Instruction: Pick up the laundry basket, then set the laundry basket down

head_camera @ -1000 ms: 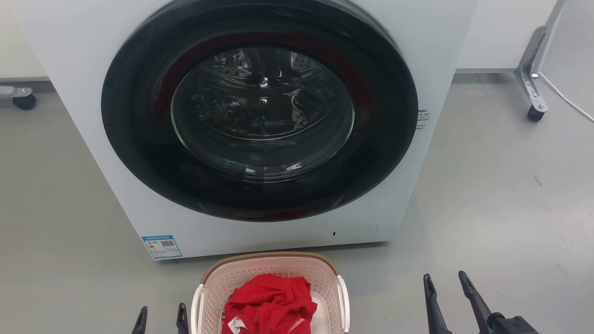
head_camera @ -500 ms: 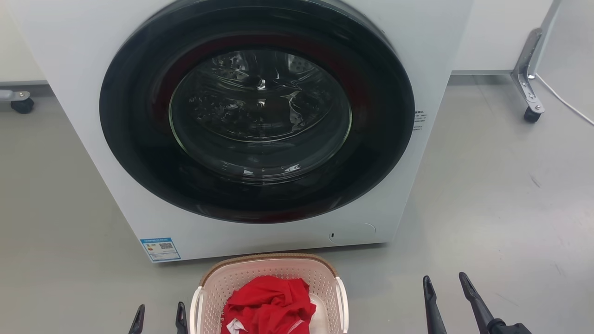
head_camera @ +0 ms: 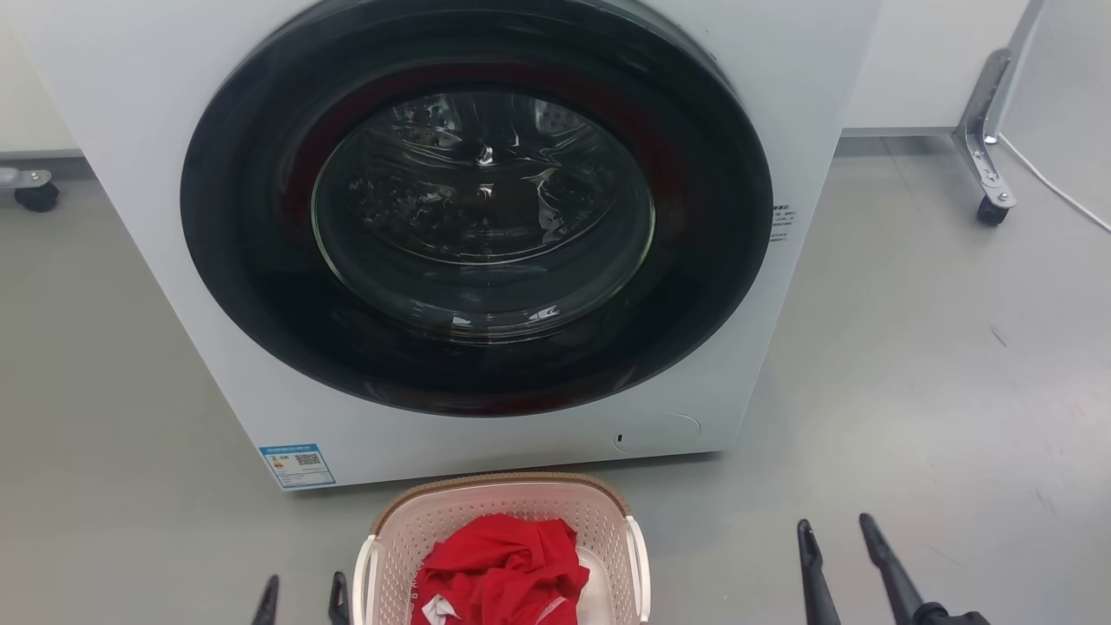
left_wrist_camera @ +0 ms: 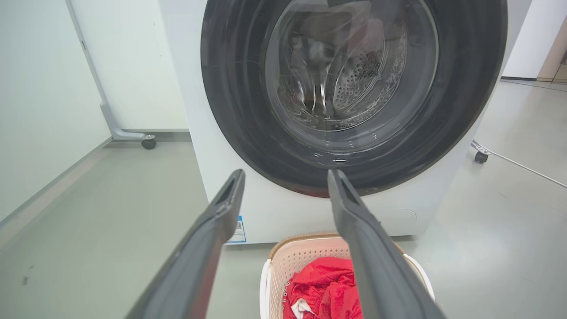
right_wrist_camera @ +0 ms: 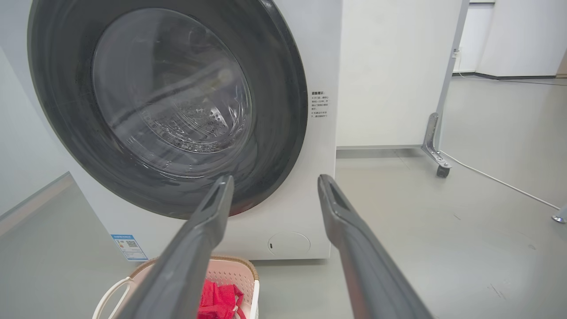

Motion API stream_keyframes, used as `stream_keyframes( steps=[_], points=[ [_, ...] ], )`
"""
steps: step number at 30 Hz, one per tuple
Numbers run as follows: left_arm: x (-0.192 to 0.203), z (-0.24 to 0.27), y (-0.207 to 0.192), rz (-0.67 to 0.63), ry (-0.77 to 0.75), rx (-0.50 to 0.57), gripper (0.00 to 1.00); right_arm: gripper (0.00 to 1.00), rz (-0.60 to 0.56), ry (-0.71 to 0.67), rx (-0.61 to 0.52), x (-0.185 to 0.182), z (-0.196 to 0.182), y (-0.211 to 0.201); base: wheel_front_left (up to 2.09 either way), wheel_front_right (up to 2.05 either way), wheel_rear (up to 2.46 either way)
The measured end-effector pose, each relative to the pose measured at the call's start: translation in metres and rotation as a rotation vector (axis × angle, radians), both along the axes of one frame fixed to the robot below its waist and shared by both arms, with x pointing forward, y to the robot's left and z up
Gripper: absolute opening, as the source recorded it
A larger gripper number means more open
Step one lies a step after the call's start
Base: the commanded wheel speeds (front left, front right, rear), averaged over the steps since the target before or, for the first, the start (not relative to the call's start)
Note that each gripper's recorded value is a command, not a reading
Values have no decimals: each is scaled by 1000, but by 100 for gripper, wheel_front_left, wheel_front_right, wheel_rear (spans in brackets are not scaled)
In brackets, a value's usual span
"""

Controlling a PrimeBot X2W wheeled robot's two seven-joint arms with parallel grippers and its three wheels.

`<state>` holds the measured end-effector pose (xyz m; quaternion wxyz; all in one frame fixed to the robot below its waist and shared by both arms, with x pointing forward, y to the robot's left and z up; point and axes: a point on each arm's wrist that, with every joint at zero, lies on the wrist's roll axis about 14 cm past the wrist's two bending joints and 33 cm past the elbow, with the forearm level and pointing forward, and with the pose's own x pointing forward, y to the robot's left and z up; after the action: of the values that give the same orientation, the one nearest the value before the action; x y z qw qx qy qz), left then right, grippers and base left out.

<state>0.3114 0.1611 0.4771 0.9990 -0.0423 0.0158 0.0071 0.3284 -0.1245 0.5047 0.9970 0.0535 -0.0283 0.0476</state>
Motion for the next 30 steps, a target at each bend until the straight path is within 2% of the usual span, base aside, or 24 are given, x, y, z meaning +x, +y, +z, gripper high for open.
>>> stream_keyframes(
  steps=[5, 11, 30],
  points=[
    [-4, -16, 1, 1, 52, 3, 0, 0, 2, 59, -11, -3, -18, 0, 0, 0, 0],
    [-4, -19, 2, 6, 70, -27, 0, 0, -16, 79, 22, -2, -21, -5, 0, 0, 0],
    [4, -34, 16, 85, 159, -330, 0, 0, -83, 202, 315, 7, -38, -27, 0, 0, 0]
  ],
)
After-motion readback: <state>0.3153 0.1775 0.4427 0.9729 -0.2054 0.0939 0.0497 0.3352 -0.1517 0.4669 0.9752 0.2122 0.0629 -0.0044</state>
